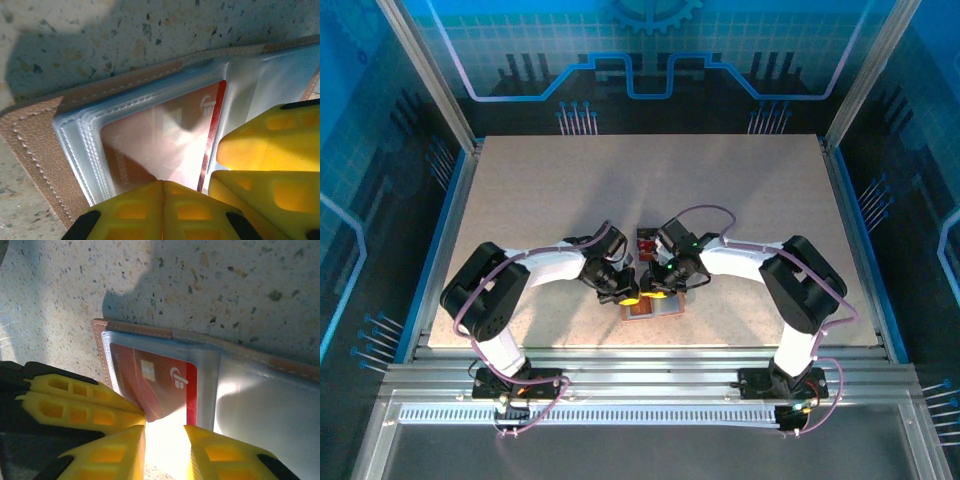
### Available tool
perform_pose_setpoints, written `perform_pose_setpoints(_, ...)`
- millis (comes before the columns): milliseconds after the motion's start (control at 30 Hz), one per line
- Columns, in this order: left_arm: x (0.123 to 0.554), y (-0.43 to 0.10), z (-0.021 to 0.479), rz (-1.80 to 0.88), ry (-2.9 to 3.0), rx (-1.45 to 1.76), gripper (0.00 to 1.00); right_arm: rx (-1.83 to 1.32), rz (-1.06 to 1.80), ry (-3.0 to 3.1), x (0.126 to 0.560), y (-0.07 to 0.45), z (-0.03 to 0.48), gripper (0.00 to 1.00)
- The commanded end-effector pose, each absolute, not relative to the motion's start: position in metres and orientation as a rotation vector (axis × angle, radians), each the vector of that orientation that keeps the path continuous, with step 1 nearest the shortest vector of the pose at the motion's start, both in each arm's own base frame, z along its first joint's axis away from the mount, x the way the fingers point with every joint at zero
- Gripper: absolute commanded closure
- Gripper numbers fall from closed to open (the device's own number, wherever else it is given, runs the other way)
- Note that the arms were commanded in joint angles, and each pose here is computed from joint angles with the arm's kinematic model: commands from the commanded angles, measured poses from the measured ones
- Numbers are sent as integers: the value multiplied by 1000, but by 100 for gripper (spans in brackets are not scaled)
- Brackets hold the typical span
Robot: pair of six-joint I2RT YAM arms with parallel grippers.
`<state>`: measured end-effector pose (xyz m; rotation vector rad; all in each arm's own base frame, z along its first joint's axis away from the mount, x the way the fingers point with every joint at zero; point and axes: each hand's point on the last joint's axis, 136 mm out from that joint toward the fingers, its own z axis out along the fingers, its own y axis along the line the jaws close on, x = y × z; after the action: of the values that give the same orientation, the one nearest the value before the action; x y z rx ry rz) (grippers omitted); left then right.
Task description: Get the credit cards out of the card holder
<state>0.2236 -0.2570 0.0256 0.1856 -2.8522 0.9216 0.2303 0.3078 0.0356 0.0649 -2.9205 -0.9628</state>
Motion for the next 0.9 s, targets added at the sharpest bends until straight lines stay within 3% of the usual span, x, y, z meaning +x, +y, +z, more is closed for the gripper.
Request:
perform_pose_setpoints(0, 218, -248, 18, 872, -2858, 188, 94, 90, -999, -2904, 231, 319, 39, 75)
perform_pose_setpoints(867, 218, -249, 22, 894, -2855, 189, 94, 67, -855, -2921, 222, 302, 17, 78)
